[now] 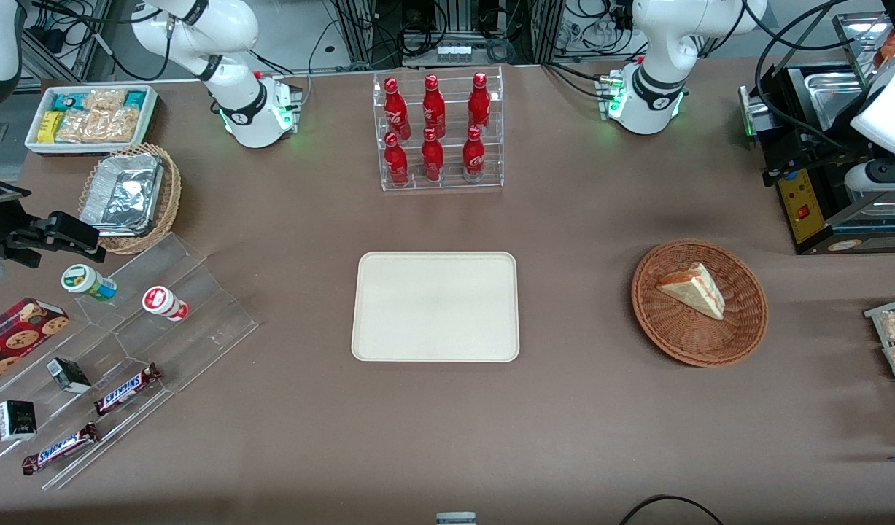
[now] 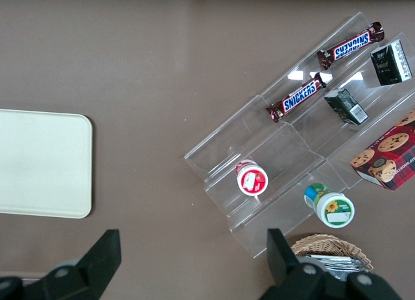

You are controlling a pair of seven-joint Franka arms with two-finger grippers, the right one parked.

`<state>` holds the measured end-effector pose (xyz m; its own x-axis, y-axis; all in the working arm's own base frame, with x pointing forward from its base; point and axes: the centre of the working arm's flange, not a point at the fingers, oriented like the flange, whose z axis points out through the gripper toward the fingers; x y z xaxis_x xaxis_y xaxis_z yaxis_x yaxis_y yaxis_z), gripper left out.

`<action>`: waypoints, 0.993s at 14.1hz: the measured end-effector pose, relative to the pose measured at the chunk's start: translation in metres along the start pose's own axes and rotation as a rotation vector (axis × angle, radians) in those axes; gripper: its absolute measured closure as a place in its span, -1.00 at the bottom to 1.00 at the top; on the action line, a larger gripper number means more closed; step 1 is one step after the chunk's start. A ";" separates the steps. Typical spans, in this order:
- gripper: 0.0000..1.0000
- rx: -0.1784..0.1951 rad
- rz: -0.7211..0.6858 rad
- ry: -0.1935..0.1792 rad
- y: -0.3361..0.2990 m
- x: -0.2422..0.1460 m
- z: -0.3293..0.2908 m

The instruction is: Place sandwich from basket to tray

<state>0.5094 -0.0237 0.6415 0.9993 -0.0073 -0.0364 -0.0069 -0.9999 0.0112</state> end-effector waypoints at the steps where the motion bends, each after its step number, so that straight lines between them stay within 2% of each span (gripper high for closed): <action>1: -1.00 0.000 0.000 0.000 0.000 0.000 0.000; 8: -1.00 0.003 -0.005 -0.009 -0.002 0.009 0.010; 11: -1.00 0.008 -0.017 -0.037 -0.004 0.024 0.032; 14: -1.00 0.015 -0.094 -0.080 -0.021 0.045 0.067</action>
<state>0.5526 -0.0033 0.5729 0.9895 0.0864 -0.1159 0.0857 -0.9963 -0.0112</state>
